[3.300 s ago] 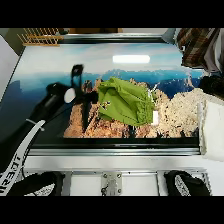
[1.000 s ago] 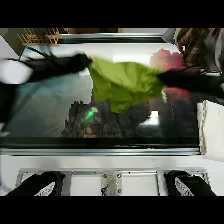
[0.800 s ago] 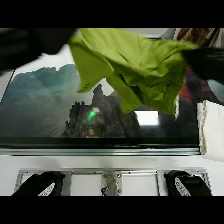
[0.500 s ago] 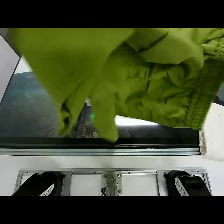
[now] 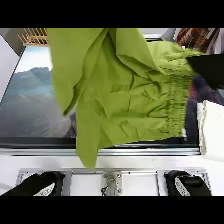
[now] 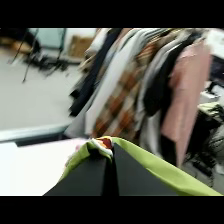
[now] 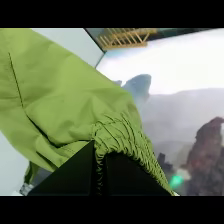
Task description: Fold the clothes and pants, and hang the long-sleeved shirts on hangers.
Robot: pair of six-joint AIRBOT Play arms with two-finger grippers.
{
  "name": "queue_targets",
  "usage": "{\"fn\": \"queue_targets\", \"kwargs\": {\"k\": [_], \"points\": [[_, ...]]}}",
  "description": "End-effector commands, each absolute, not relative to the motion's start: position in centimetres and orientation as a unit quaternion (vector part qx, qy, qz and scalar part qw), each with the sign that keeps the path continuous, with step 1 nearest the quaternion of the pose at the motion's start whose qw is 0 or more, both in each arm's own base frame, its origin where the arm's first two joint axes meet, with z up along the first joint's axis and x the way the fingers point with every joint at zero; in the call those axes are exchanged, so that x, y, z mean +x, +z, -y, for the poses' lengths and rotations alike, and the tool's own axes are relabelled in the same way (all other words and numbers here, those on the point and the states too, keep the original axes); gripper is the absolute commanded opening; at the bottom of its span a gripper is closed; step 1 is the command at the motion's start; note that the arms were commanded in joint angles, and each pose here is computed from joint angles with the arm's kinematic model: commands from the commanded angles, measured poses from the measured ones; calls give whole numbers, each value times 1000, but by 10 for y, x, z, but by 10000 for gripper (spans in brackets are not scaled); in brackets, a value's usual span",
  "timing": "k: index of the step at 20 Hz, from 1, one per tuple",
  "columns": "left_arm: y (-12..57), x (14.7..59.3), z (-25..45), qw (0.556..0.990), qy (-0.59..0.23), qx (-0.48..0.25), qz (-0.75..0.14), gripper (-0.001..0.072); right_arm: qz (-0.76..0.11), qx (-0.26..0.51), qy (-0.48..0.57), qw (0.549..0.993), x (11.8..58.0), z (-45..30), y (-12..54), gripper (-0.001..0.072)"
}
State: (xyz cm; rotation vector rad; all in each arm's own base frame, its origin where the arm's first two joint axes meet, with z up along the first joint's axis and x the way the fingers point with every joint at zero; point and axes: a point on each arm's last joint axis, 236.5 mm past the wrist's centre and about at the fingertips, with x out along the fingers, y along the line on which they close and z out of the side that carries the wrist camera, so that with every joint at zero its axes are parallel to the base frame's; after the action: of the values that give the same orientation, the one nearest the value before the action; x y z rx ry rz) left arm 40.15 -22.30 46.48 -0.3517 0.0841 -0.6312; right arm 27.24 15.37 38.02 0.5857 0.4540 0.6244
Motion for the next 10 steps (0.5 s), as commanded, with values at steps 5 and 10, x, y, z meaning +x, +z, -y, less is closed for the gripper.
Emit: {"fn": "queue_targets", "kwargs": {"k": [5,10], "points": [[251,580,224,938,-206,-195,-201,5,-342,288,174,878,440,-134,205,18],[192,605,204,931,-175,-200,-250,639,-284,315,103,900,527,-96,155,552]]}}
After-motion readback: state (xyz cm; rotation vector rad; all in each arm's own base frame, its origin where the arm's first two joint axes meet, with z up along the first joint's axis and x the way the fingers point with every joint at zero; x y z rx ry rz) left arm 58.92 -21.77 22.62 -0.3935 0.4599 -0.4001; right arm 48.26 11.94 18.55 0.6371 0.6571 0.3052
